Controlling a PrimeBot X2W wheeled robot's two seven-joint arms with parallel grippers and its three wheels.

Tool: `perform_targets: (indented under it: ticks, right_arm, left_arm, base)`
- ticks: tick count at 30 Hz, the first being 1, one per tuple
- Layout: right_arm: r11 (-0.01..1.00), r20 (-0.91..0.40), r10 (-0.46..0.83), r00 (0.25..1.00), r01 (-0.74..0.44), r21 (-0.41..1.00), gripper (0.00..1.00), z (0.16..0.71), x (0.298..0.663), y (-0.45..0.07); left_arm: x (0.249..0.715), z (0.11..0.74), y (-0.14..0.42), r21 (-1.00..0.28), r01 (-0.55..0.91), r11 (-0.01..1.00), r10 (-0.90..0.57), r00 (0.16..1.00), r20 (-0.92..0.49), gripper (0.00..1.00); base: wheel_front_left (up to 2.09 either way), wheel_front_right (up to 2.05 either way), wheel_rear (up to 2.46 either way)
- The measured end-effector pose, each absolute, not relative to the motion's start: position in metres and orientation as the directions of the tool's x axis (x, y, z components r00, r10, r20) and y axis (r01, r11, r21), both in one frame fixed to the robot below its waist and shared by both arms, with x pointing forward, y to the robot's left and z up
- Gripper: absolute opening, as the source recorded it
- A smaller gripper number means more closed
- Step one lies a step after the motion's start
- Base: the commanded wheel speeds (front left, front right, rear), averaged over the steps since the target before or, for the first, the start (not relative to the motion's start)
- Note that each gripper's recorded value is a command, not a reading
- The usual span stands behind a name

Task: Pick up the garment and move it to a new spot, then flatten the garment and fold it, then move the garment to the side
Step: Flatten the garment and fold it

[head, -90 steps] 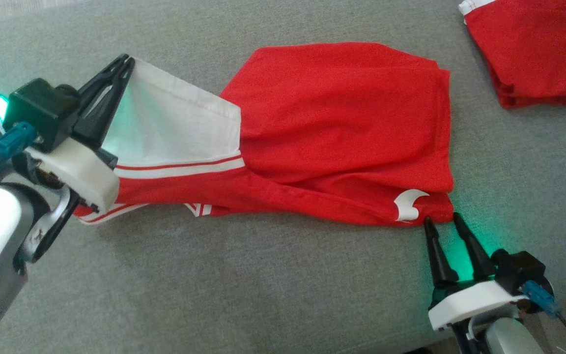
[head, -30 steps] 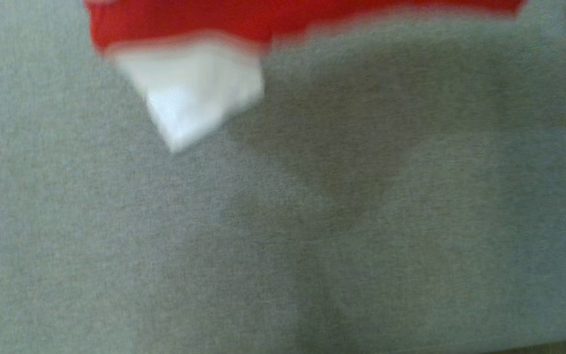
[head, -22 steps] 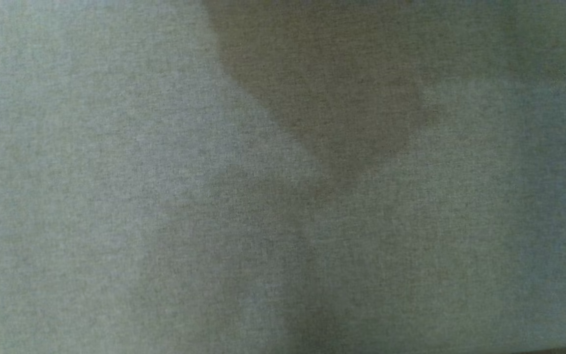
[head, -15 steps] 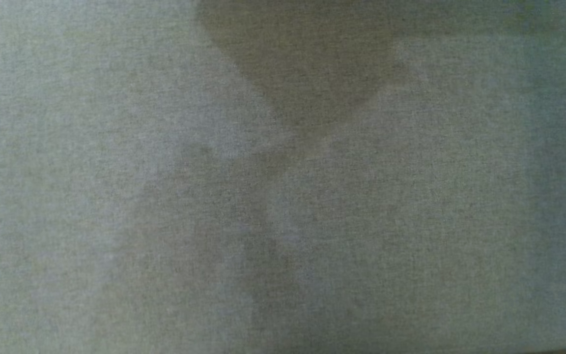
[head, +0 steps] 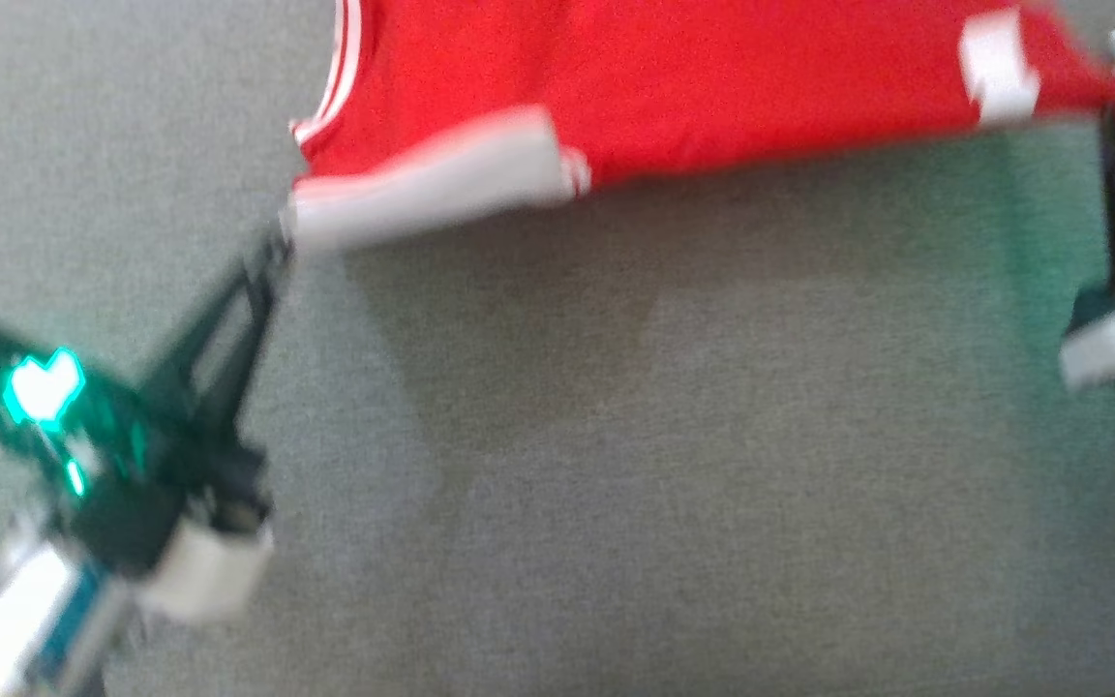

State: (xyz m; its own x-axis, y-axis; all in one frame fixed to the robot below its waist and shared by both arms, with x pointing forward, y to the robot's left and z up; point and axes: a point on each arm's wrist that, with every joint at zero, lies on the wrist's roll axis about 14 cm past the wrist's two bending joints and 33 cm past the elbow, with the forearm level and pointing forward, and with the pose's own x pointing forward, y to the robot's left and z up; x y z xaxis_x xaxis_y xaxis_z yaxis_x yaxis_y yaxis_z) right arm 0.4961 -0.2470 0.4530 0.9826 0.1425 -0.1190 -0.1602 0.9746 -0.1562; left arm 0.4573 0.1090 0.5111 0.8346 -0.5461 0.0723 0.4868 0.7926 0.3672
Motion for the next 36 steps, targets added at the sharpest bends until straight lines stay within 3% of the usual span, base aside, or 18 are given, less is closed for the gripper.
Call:
perform_targets:
  ticks: [11,19,26,36]
  right_arm:
    - [0.983,-0.231,0.121,0.965,-0.149,-0.109,0.0,0.426,0.4,-0.251]
    - [0.985,-0.245,0.116,0.963,-0.144,-0.1,0.0,0.424,0.384,-0.253]
    - [0.988,-0.259,0.109,0.96,-0.134,-0.081,0.0,0.419,0.394,-0.254]
    - [0.985,-0.239,0.126,0.963,-0.149,-0.082,0.0,0.421,0.456,-0.25]
  left_arm:
    - [0.365,0.46,0.099,0.196,0.573,0.795,-0.561,0.819,-0.12,0.0]
    - [0.346,0.469,0.083,0.119,0.638,0.761,-0.629,0.77,-0.105,0.0]
    - [0.379,0.494,0.095,0.193,0.6,0.777,-0.609,0.793,-0.017,0.0]
    - [0.484,0.532,0.093,0.412,0.564,0.715,-0.655,0.746,0.115,0.0]
  base:
    - [0.0,0.0,0.0]
    - [0.0,0.0,0.0]
    - [0.0,0.0,0.0]
    - [0.0,0.0,0.0]
